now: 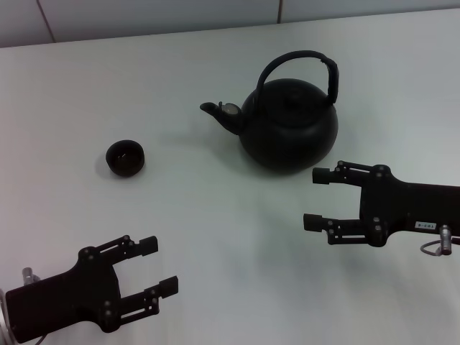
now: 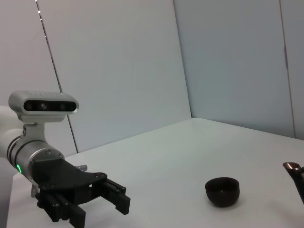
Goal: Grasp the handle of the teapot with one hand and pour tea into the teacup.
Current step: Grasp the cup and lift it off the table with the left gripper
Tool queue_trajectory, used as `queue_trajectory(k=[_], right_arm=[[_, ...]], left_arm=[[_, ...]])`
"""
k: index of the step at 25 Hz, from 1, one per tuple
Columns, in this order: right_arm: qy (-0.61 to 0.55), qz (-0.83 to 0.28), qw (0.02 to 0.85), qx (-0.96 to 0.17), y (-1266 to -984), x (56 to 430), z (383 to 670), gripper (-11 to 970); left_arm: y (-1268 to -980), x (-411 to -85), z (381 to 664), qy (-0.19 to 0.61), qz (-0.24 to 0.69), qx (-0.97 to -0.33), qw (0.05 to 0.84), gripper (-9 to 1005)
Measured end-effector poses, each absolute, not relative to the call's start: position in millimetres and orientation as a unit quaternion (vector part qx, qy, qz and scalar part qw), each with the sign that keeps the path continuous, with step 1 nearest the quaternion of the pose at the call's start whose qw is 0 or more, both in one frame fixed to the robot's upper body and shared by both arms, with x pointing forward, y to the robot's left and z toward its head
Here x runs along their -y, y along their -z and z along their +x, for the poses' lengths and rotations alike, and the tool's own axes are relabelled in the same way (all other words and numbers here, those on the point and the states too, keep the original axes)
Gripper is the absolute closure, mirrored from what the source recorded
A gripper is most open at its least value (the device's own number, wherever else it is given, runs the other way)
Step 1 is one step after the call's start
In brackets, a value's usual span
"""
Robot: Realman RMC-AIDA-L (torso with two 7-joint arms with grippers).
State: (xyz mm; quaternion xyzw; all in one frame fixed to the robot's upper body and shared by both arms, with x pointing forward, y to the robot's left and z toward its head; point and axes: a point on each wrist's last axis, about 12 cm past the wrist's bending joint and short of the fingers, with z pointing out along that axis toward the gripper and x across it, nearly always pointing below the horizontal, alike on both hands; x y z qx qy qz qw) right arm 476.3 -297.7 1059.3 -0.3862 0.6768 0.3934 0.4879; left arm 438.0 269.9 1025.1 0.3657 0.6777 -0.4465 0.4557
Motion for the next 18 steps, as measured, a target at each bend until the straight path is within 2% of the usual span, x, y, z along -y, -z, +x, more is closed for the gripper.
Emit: queue_trajectory(k=[18], right_arm=[[-0.396,-0.389,0.490,-0.673,-1061.3,294.4,480.9,140]], left_arm=[[-1027.5,-267.4,444.4,0.439,0.370,-0.672,0.468,266]])
